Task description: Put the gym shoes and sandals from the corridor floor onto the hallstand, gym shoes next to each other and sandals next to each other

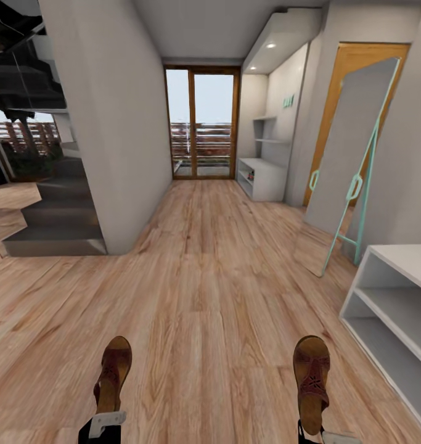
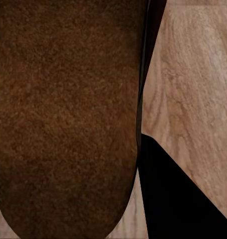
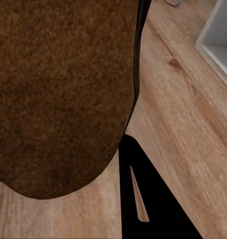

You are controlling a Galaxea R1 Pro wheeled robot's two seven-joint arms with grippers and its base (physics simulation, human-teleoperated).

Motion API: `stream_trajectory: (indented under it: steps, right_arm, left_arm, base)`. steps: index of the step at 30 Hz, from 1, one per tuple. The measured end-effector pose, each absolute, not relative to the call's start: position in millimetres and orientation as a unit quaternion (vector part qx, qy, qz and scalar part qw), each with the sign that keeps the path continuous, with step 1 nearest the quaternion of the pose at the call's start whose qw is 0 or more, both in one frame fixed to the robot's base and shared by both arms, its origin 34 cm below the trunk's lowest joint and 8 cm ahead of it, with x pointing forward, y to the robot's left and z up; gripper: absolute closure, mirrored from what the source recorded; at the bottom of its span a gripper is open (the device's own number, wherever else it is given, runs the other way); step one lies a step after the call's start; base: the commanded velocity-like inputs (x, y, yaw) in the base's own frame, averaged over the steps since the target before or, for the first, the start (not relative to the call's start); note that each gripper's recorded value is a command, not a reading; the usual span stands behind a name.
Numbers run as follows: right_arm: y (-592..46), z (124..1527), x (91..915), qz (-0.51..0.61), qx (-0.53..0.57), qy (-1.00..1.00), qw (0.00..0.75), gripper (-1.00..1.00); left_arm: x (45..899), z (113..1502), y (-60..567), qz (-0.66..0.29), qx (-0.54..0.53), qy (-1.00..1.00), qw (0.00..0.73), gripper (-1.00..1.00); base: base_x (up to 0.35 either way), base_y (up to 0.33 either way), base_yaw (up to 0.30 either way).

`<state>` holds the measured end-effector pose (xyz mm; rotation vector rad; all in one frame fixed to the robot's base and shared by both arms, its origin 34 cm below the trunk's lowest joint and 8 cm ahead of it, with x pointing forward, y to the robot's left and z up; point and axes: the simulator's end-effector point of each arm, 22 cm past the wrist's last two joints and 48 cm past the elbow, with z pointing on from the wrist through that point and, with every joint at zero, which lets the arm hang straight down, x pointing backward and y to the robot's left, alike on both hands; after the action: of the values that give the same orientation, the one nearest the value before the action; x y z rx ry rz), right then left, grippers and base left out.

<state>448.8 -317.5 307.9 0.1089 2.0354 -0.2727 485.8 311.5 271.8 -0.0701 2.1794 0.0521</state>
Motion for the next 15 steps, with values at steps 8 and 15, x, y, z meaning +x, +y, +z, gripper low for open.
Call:
stream_trajectory:
  steps: [8, 15]
  right_arm:
    - [-318.4, 307.8, 448.8, -0.114, 0.045, 0.848, 0.516, 1.0]
    - [-318.3, 307.8, 448.8, -0.114, 0.045, 0.848, 0.516, 1.0]
  left_arm:
    - [485.8, 271.8, 311.4, 0.021, -0.028, 0.886, 0.462, 1.0]
    - [485.8, 271.8, 311.3, 0.021, -0.028, 0.886, 0.462, 1.0]
  base:
    - [0.34, 0.0, 0.0]
    - [0.34, 0.0, 0.0]
